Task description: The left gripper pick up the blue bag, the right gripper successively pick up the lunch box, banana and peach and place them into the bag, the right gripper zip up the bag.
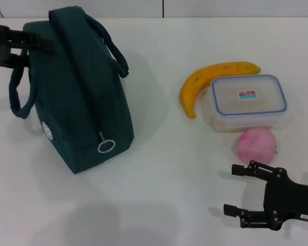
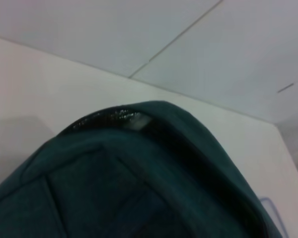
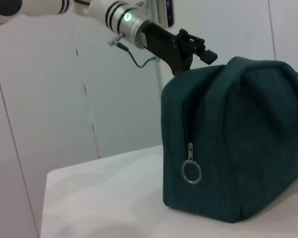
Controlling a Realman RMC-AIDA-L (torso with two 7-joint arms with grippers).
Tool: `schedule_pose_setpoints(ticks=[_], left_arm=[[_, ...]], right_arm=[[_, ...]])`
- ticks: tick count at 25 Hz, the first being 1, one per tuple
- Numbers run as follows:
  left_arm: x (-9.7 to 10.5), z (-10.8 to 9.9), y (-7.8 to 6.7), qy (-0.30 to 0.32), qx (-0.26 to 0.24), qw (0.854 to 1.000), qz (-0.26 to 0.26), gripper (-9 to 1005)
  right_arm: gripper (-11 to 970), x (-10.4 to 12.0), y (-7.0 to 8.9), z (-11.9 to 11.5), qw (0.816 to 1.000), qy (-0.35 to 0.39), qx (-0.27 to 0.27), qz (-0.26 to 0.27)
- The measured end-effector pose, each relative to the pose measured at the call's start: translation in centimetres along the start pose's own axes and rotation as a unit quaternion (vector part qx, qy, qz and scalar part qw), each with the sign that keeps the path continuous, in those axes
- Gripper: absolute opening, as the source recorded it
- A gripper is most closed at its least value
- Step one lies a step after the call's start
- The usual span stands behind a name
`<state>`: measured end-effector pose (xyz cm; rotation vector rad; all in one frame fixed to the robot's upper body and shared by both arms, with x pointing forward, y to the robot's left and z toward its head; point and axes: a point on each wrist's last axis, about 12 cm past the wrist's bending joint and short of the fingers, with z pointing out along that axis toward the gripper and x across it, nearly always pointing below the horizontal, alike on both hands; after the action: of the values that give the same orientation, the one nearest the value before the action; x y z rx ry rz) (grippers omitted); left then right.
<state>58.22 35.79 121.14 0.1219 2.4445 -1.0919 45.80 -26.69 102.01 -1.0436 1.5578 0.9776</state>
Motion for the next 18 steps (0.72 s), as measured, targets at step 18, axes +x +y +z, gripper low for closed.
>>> schedule_pose_setpoints(ticks=[18], left_arm=[[-0.5, 1.1, -0.1, 0.033, -0.041, 0.999, 0.002, 791]], right_arm=[[876, 0.1, -0.2, 0.0, 1.0, 0.006, 0.005, -0.001]])
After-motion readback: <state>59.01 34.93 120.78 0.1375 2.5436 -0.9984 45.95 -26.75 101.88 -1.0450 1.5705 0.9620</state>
